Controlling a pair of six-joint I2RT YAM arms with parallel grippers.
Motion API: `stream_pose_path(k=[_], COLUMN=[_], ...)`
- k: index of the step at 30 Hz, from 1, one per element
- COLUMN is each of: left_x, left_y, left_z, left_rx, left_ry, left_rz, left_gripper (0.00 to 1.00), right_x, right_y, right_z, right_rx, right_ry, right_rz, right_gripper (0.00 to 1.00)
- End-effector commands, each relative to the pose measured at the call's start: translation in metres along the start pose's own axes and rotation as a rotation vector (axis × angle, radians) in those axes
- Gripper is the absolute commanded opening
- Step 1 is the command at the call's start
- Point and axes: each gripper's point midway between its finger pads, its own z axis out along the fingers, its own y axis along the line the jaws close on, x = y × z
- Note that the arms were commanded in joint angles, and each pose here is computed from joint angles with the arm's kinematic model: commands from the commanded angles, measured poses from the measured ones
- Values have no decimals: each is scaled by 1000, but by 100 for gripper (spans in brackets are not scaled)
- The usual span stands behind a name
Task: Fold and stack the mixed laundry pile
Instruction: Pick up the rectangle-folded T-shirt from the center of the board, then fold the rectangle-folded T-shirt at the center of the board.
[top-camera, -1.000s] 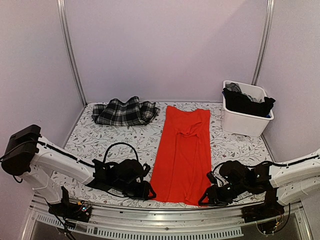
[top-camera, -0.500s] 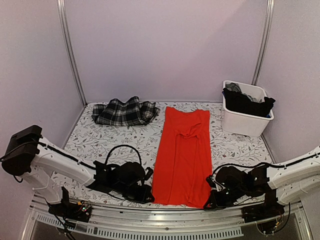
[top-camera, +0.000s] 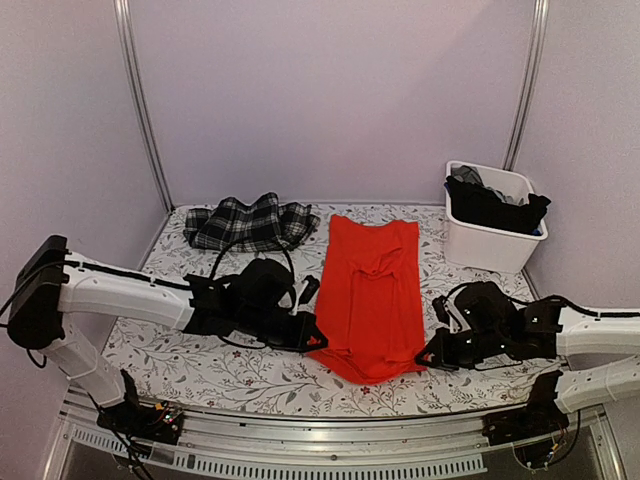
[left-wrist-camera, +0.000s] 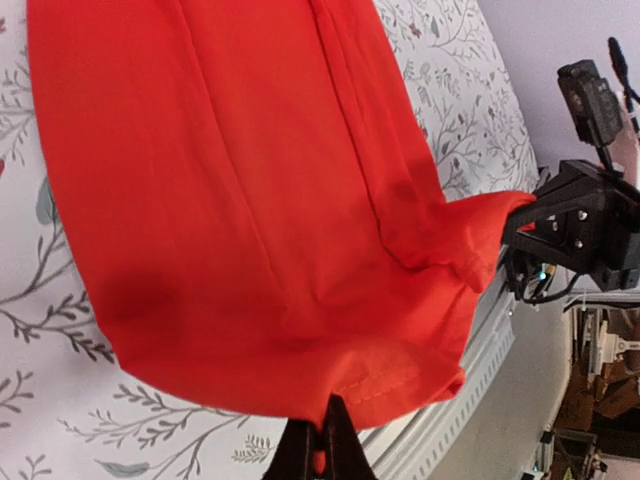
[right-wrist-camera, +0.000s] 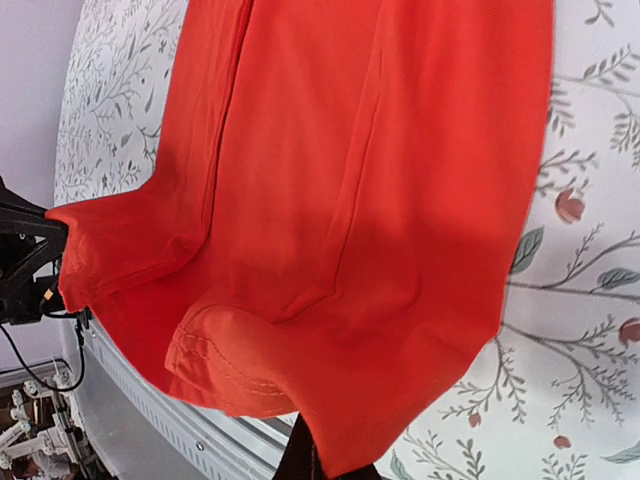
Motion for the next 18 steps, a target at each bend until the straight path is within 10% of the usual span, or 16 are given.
stream_pose_path(k=[1,18], left_x=[-40,-200], left_y=[2,64], left_z=[10,41], left_rx=[-14,-87], left_ry=[-26,-204], left_rz=[83,89], left_gripper=[0,0], right_x=[-43,-217], right_y=[-5,-40], right_z=[-4,17], right_rx=[29,95], right_ry=[-75,-253], right_rz=[-103,-216], right_gripper=[0,0])
